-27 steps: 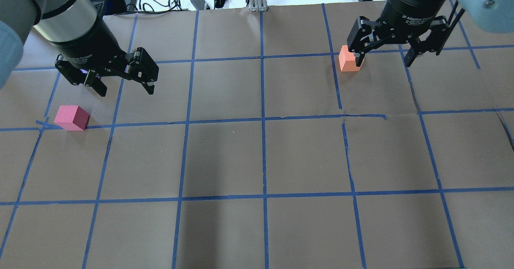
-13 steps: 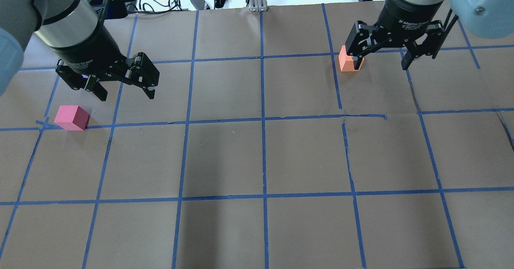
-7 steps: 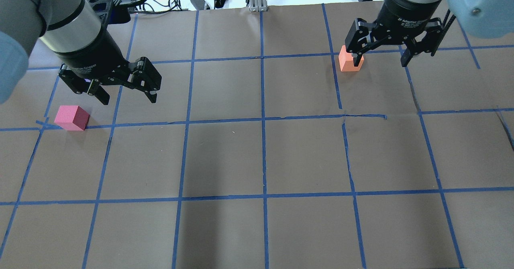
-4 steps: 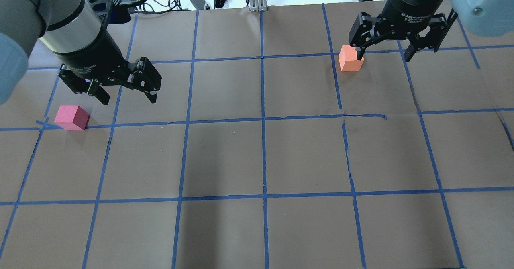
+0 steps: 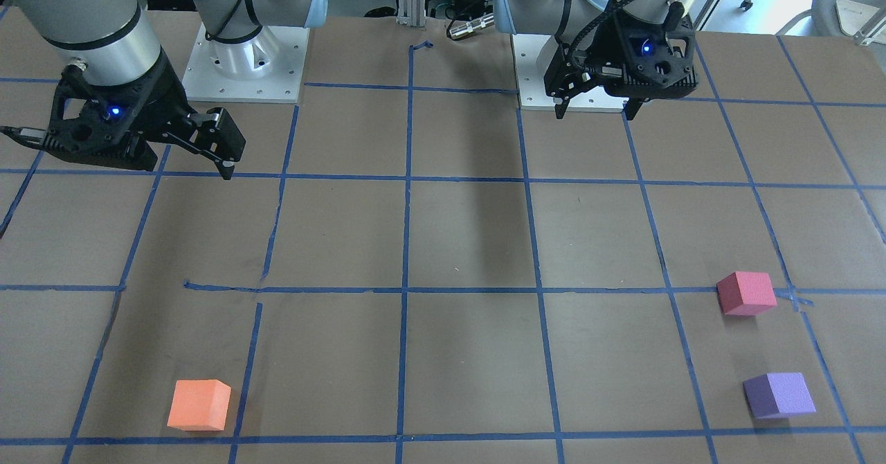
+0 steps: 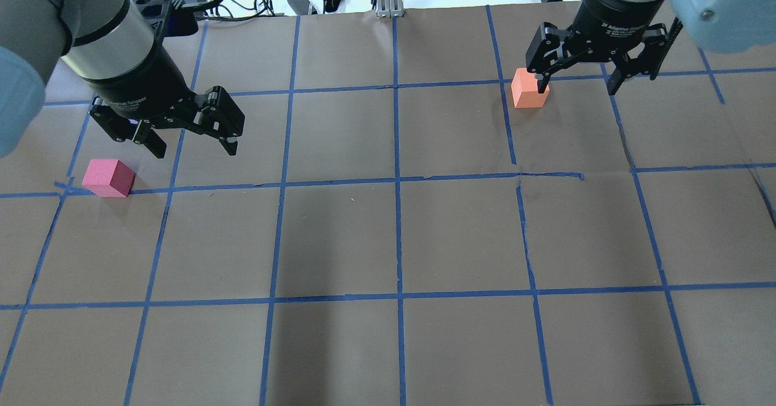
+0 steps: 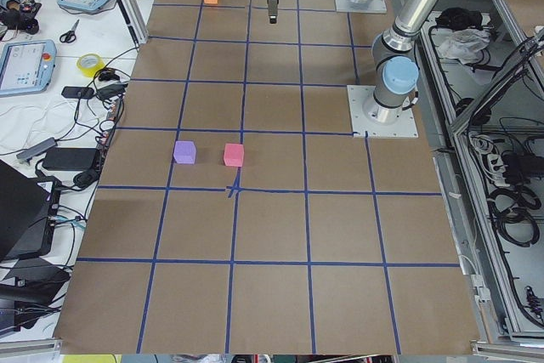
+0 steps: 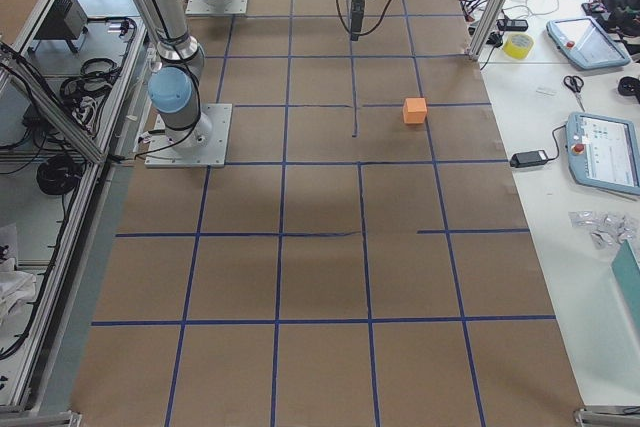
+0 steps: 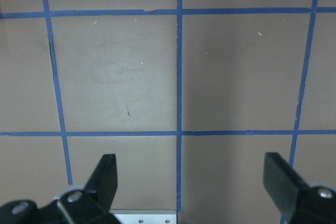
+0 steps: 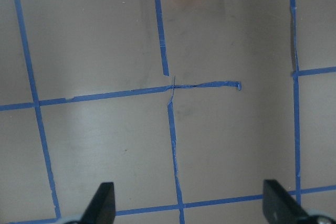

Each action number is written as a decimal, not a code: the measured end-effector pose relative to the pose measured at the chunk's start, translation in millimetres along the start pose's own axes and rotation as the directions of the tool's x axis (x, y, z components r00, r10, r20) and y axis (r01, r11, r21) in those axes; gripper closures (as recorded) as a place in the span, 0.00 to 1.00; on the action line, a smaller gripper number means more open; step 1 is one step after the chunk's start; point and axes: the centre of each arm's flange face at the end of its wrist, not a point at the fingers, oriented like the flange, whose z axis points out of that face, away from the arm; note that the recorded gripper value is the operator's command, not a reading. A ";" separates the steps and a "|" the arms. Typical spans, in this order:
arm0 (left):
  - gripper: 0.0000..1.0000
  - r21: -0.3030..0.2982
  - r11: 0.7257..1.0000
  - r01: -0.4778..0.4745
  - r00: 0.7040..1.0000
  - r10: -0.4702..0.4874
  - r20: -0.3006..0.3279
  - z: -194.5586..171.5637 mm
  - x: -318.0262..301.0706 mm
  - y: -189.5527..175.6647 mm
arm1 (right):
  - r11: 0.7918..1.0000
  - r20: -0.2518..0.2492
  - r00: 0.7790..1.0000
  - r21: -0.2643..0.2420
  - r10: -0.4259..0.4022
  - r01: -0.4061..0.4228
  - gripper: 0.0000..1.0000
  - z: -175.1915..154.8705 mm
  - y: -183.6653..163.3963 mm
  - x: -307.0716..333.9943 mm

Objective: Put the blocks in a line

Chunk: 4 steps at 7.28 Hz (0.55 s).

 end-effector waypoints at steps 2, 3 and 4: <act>0.00 -0.005 1.000 -0.003 1.000 0.003 0.000 2.3 2.3 -1.2 | 1.000 0.002 1.000 -0.002 -0.022 0.022 0.00 2.7 -2.7 1.3; 0.00 -0.004 1.000 -0.005 1.000 0.005 0.000 2.3 3.3 -0.9 | 0.998 0.006 0.998 0.002 -0.065 0.065 0.00 2.8 -5.2 5.4; 0.00 -0.004 1.000 -0.005 1.000 0.005 0.000 2.5 3.8 -0.9 | 0.994 0.011 0.994 0.018 -0.111 0.111 0.00 4.3 -11.8 11.9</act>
